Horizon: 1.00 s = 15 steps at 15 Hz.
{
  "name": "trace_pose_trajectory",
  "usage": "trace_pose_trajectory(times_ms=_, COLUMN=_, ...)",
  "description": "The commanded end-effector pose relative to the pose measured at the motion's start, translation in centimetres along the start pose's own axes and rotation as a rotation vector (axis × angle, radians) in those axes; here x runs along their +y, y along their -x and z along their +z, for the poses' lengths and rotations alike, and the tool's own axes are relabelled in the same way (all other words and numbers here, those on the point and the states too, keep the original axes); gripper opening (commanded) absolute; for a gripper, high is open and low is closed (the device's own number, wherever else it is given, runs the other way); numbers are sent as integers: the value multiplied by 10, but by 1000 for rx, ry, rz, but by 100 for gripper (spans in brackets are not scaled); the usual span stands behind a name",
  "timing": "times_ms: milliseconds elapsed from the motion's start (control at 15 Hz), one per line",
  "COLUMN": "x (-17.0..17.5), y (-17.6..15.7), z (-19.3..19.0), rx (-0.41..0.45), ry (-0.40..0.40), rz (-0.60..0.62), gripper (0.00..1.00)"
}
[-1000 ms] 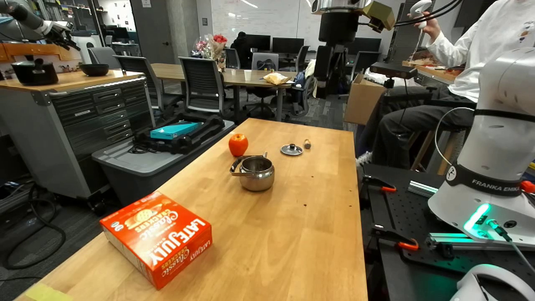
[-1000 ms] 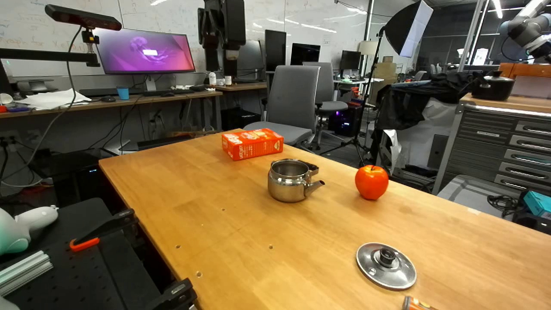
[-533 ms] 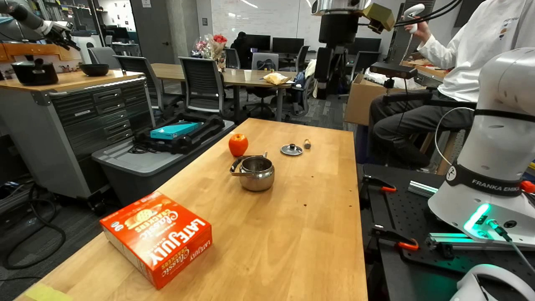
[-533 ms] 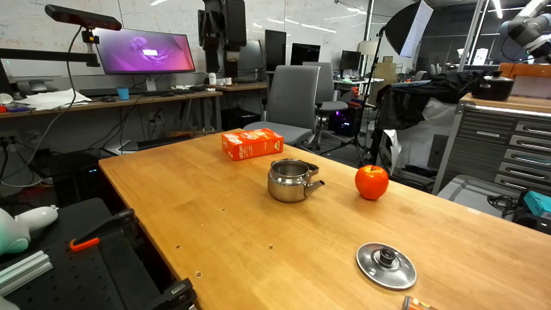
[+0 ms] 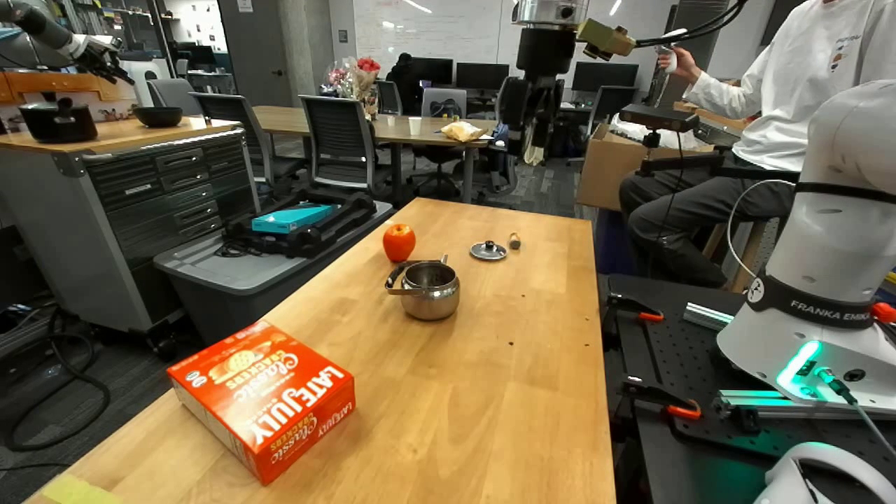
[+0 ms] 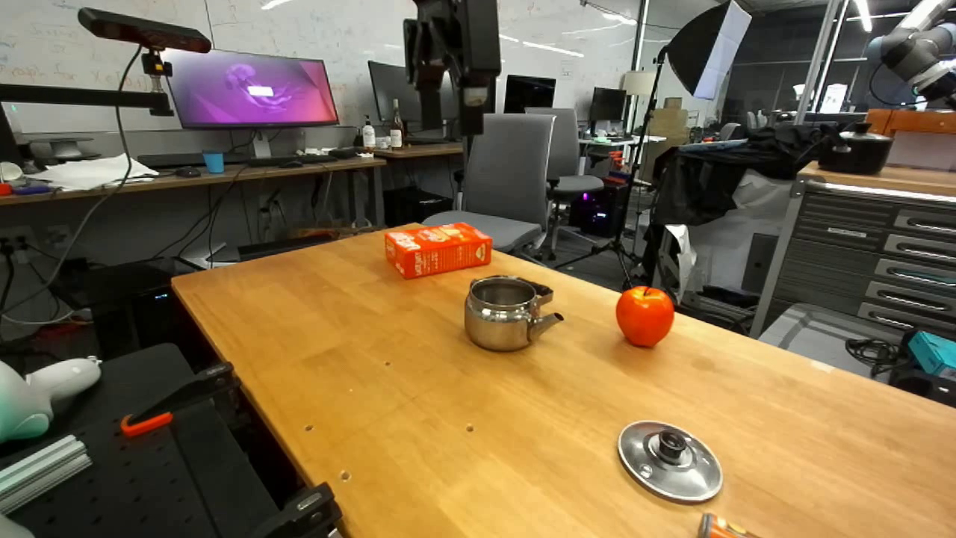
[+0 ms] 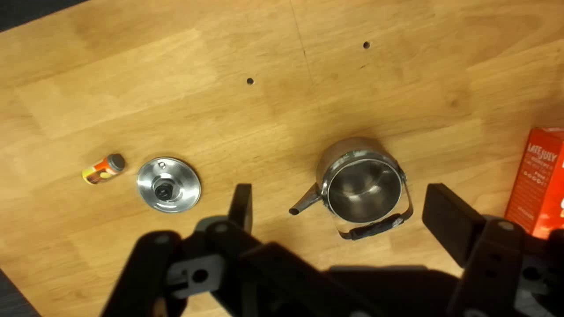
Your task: Put the lid on the tea pot.
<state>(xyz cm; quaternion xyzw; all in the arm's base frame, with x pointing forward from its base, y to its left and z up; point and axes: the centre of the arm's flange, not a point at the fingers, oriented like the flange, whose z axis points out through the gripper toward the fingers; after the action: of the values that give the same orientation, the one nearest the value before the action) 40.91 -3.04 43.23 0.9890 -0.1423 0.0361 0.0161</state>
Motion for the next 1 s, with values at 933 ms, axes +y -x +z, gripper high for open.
trace_pose_trajectory(times_ms=933, x=115, y=-122, z=50, rx=52, ry=7, rz=192, gripper=100)
